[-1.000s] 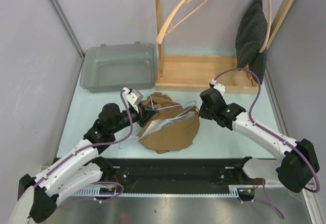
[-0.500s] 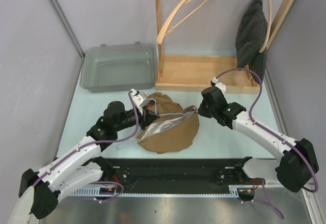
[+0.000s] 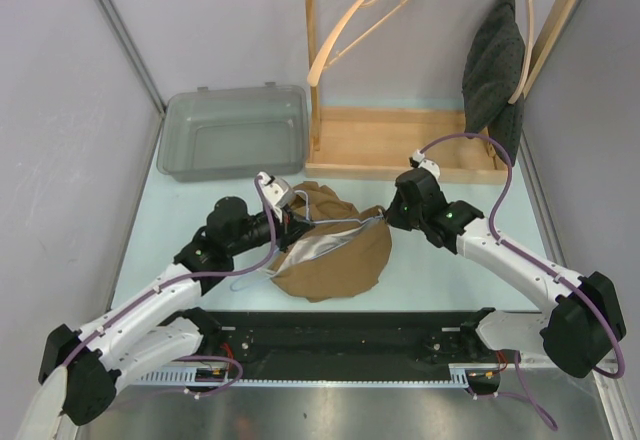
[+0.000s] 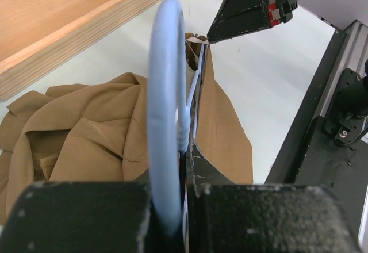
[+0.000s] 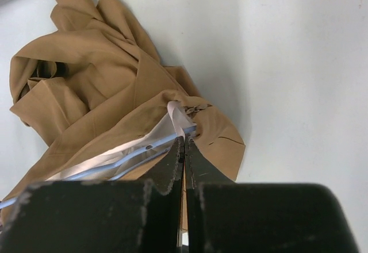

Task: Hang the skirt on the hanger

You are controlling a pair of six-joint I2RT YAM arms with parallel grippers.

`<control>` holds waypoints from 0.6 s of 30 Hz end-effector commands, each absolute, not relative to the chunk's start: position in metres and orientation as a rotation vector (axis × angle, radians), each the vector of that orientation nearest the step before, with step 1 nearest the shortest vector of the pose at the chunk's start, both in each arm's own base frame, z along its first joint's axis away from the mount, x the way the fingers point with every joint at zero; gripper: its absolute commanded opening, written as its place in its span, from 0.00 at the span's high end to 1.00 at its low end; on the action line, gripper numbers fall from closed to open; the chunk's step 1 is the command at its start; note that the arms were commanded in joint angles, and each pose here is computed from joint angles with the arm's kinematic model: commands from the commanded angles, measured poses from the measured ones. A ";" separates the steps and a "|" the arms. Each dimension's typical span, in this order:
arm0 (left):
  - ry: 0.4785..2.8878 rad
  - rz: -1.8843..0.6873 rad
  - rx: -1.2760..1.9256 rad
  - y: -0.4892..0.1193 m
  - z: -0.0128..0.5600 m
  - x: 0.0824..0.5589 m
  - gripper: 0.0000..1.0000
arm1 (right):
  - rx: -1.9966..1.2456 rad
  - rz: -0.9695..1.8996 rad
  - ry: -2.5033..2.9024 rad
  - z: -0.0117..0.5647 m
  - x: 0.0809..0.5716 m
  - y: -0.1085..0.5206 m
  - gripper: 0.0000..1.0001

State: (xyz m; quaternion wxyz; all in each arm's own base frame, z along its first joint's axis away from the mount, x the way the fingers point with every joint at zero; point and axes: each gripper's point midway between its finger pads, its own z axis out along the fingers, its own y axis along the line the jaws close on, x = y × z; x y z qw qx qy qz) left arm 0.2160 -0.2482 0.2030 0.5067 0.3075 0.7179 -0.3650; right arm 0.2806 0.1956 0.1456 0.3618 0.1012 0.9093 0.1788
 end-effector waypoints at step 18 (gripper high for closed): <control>1.599 -1.051 0.723 -0.273 0.232 0.214 1.00 | 0.135 0.679 2.282 0.171 0.281 0.229 1.00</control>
